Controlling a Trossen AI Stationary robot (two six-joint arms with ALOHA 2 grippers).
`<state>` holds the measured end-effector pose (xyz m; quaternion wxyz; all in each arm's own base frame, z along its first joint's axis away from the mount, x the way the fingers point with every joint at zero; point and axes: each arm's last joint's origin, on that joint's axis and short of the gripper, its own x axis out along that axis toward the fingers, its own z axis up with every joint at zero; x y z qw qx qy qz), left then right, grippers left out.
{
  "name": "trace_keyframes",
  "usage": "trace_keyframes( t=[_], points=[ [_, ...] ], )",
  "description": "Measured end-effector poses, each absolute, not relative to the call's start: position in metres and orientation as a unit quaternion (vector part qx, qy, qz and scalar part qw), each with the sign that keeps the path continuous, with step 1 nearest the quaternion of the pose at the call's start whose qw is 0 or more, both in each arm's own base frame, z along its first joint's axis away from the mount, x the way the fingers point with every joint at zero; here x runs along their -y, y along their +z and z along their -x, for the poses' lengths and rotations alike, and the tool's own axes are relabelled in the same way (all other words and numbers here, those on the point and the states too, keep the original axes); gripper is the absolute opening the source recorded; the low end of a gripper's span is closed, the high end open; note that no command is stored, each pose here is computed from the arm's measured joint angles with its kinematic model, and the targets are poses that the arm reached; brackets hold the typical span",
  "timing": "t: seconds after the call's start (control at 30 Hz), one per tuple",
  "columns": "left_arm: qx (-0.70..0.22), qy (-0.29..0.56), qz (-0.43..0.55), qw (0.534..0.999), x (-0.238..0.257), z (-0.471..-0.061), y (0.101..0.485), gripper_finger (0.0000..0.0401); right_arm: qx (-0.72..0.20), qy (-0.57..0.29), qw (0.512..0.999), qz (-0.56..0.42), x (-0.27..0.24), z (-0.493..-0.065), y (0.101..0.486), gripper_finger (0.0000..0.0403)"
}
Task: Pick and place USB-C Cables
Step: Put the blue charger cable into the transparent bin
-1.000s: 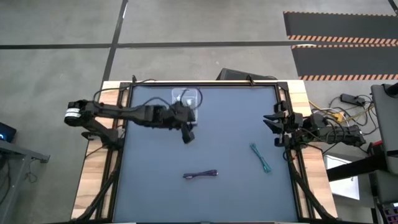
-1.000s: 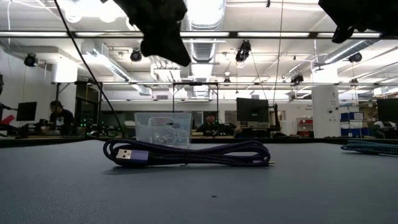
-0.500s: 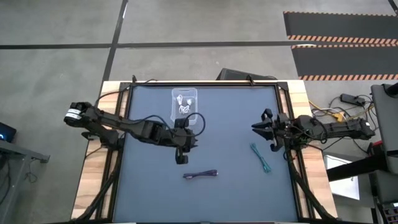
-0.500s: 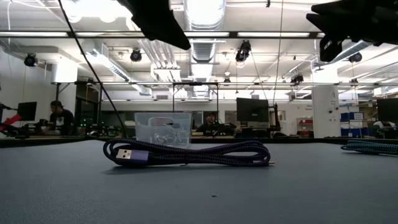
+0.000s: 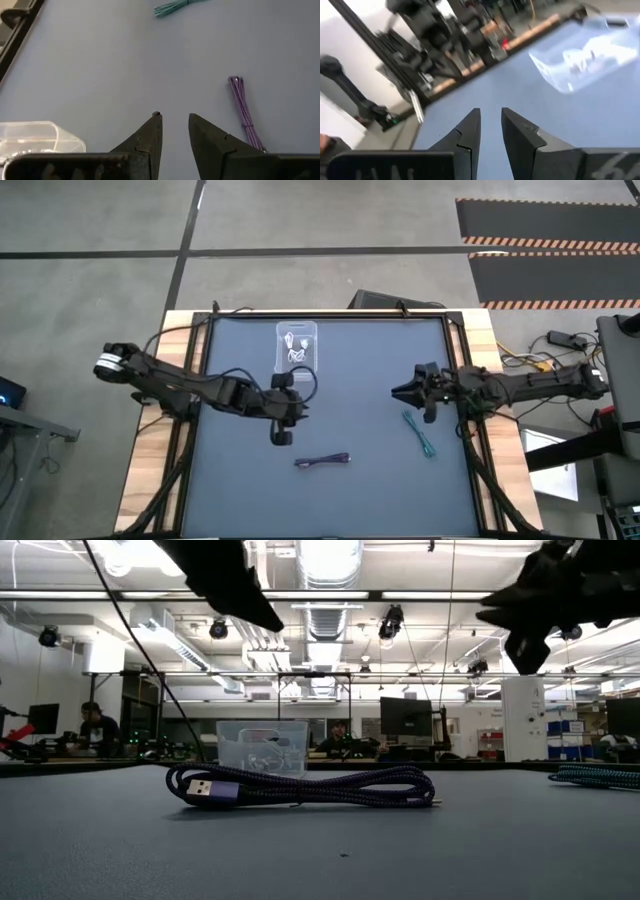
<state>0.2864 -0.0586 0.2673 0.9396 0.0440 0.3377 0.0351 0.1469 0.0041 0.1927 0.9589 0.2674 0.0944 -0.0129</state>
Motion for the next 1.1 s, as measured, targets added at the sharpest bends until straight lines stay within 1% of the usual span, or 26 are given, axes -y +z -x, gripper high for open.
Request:
trace_keyframes(
  t=[0.3,0.6,0.87,1.1],
  points=[
    [-0.274,0.036,-0.023,0.961,0.052,-0.256,0.271,0.0079,-0.233,-0.075,0.925,-0.290,-0.004,-0.157,0.210,0.0068],
    [-0.225,0.034,-0.010,0.974,0.047,-0.236,0.272,0.0079,-0.376,-0.136,0.863,-0.310,-0.005,-0.169,0.222,0.0068],
    [-0.220,0.032,-0.013,0.975,0.047,-0.235,0.274,0.0079,-0.493,-0.187,0.787,-0.322,-0.015,-0.176,0.218,0.0068],
    [-0.221,0.032,-0.014,0.975,0.047,-0.235,0.274,0.0079,-0.581,-0.230,0.709,-0.327,-0.030,-0.179,0.203,0.0068]
  ],
)
